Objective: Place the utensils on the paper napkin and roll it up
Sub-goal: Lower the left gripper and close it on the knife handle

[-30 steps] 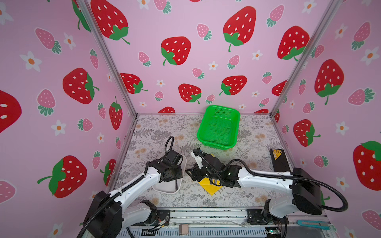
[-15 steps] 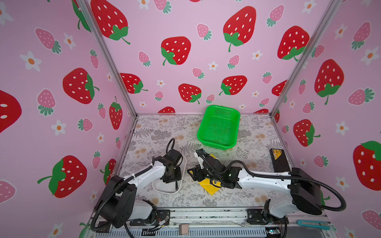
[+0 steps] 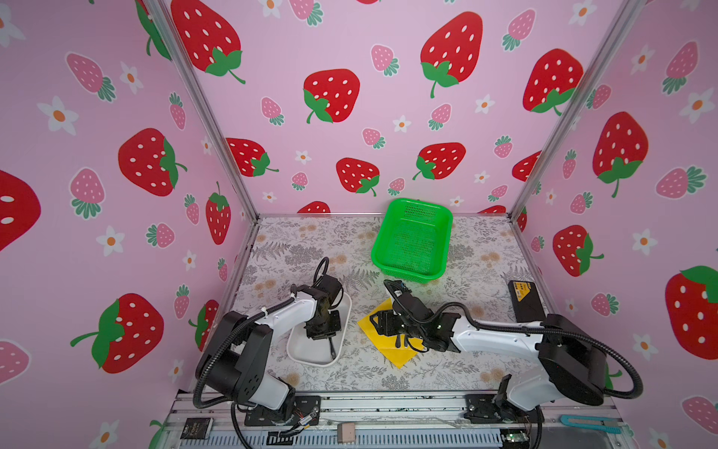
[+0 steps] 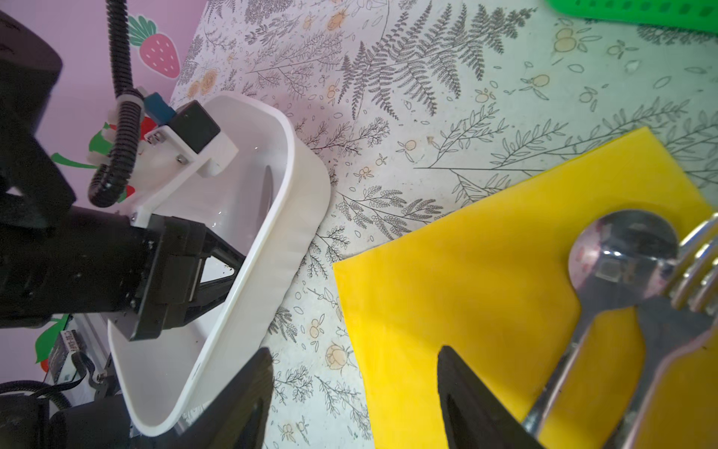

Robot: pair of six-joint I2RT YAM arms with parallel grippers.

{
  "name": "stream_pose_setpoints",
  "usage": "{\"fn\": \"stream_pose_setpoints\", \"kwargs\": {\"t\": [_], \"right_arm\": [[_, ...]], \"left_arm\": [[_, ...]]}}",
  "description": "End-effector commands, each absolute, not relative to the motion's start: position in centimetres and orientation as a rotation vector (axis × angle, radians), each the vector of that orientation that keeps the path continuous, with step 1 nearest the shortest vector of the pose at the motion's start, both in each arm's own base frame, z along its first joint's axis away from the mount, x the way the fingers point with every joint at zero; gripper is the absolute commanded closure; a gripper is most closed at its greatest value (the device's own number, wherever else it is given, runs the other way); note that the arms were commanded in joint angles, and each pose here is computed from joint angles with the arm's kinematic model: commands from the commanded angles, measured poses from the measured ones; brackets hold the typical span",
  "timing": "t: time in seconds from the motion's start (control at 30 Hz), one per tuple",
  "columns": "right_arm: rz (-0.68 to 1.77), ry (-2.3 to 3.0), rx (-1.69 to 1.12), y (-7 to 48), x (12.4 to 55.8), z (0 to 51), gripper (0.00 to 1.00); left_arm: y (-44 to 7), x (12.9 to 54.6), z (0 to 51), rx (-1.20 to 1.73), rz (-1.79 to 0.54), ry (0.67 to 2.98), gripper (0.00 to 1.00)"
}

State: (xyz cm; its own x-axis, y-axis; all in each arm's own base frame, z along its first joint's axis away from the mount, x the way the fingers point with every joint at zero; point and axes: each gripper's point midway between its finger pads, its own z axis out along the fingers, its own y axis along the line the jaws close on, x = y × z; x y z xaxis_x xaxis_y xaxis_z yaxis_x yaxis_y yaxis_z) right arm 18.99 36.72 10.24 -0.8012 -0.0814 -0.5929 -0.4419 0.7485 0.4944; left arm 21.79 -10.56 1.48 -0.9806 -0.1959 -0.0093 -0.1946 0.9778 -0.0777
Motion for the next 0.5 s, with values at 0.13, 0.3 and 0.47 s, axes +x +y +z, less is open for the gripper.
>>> {"fn": "stream_pose_setpoints", "kwargs": {"t": [0.13, 0.3, 0.47], "right_arm": [[0.883, 2.395, -0.348, 36.3, 19.4, 10.5, 0.31], [0.877, 2.389, -0.337, 35.8, 19.7, 10.6, 0.31], [0.877, 2.386, -0.327, 35.4, 20.0, 10.7, 0.31]], "left_arm": [[-8.2, 22.9, 0.7, -0.353, 0.060, 3.110, 0.92], [-7.0, 24.8, 0.8, -0.429, 0.032, 3.078, 0.93], [-6.2, 26.3, 1.0, -0.459, 0.042, 3.052, 0.93]]}}
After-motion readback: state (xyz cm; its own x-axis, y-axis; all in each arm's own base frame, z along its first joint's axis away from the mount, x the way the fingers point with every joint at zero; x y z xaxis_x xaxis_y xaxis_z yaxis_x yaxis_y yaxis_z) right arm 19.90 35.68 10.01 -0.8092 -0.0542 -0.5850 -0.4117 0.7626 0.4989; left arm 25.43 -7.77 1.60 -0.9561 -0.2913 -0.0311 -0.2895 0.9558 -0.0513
